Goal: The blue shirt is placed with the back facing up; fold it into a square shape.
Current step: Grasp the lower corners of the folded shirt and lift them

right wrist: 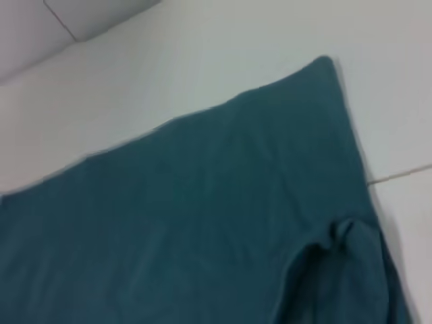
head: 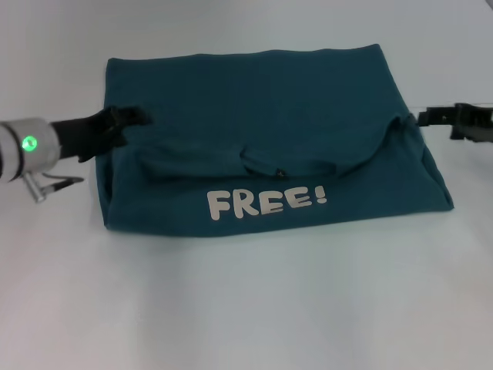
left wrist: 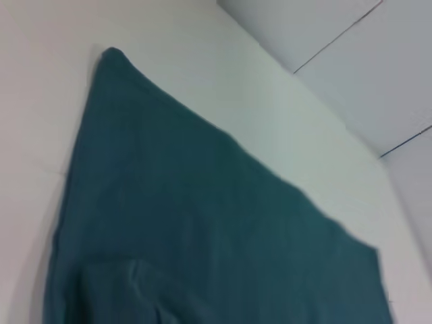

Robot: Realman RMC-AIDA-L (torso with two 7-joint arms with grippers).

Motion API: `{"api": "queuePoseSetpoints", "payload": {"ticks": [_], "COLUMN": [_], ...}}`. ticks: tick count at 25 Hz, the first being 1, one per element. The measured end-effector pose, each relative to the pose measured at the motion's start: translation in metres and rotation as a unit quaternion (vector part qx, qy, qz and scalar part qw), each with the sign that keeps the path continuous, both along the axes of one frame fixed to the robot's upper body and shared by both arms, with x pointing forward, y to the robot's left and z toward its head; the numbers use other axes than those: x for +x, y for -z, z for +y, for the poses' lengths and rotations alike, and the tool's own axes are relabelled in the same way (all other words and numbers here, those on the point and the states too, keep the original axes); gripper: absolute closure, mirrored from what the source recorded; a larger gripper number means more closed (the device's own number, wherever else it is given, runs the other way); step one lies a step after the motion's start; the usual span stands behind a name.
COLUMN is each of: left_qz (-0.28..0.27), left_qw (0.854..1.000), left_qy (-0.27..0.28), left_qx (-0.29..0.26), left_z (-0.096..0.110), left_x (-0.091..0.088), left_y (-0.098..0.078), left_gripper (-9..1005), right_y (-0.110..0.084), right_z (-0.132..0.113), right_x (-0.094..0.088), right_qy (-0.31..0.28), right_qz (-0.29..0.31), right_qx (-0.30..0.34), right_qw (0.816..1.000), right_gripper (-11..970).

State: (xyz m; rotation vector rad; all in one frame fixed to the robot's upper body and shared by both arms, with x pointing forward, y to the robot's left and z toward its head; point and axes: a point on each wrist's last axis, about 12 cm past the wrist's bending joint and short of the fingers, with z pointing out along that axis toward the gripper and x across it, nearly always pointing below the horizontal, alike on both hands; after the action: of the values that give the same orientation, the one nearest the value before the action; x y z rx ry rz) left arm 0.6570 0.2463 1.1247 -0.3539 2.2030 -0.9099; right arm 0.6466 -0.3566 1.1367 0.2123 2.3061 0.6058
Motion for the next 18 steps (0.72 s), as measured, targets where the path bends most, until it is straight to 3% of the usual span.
{"api": "queuePoseSetpoints", "payload": {"ticks": [5, 11, 18], "left_qz": [0.012, 0.029, 0.036], "left_qw": [0.997, 0.996, 0.997], "left_qy": [-0.001, 0.002, -0.011], "left_qx": [-0.071, -0.087, -0.063], "left_z": [0.025, 0.041, 0.049], "left_x": [-0.031, -0.055, -0.06], "left_y": [0.015, 0.035, 0.049], "left_gripper": [364, 368, 367], "right_y": [0.014, 0.03, 0.038], "right_z": [-0.016, -0.023, -0.021], "right_x": [-0.049, -0.096, -0.111], "right_qy": [0.003, -0.039, -0.069], "right_qz": [-0.033, -0.07, -0.06], "right_qx": [0.105, 0.23, 0.252], "right_qw": [0.994, 0.97, 0.963], "right_gripper": [127, 147, 165]}}
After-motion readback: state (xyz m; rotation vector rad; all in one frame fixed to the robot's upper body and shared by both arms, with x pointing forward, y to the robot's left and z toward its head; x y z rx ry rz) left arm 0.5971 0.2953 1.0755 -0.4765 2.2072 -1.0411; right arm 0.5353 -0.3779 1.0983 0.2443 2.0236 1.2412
